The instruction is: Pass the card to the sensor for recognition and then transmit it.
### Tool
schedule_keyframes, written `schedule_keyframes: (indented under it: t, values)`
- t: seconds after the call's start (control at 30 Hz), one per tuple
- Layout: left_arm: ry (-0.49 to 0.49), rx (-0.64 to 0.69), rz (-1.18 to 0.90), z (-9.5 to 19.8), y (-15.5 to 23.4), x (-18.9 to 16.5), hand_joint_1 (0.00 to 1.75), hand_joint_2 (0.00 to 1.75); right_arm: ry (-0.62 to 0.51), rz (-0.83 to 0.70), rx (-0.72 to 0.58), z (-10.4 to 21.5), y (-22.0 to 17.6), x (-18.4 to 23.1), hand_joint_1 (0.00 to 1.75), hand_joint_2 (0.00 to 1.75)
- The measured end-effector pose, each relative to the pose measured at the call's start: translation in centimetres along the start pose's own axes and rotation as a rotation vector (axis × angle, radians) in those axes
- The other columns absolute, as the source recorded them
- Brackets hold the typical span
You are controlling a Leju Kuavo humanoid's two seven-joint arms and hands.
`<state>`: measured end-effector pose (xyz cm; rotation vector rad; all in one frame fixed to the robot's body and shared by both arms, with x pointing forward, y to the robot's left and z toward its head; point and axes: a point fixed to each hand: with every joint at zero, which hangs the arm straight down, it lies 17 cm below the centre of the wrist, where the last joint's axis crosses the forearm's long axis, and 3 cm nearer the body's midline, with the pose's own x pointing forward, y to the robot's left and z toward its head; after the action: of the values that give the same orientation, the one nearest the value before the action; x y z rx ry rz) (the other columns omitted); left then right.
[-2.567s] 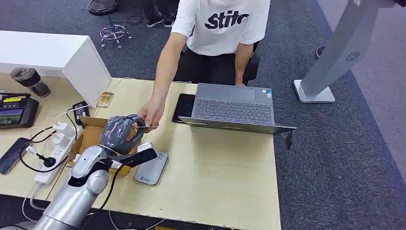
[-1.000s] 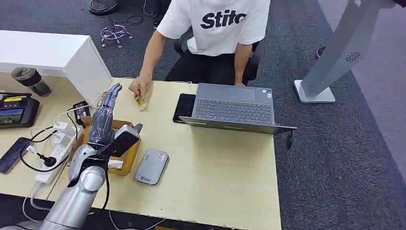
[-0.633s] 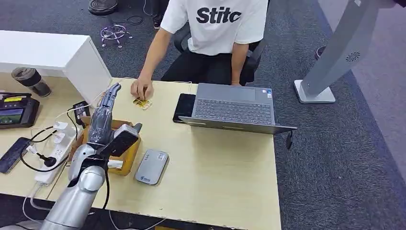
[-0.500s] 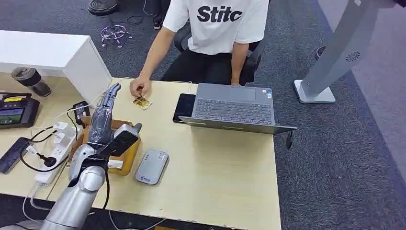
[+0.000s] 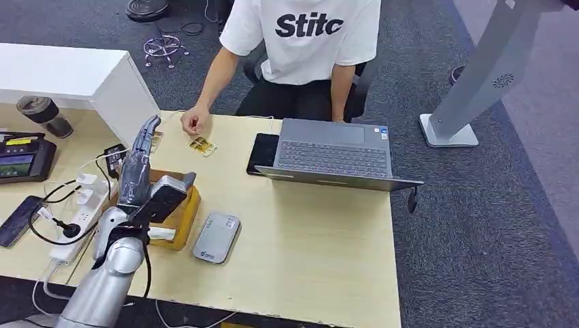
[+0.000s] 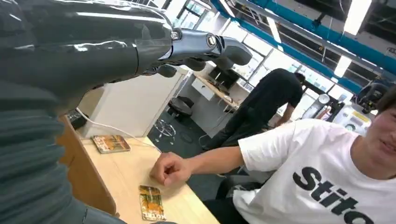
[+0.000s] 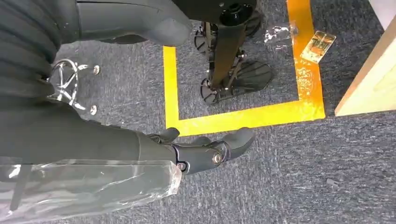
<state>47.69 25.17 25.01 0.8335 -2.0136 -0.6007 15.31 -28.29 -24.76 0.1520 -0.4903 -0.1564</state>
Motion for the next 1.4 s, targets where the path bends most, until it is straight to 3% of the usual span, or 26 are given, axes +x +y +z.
schedule_keyframes:
  t: [0.43, 0.87, 1.4]
  values:
    - [-0.003, 0.012, 0.009, 0.0, 0.5, 0.2, 0.00, 1.75, 0.004, -0.003, -0.001, 0.1, -0.1, -0.3, 0.00, 1.75]
    - [0.033, 0.060, 0.034, 3.5, 4.8, -0.9, 0.00, 1.75, -0.006, -0.041, -0.019, 0.5, -0.6, -1.2, 0.00, 1.75]
    - [0.045, -0.032, 0.086, 6.1, 3.6, 0.5, 0.00, 1.75, 0.034, -0.029, -0.020, 0.7, -0.8, -2.3, 0.00, 1.75]
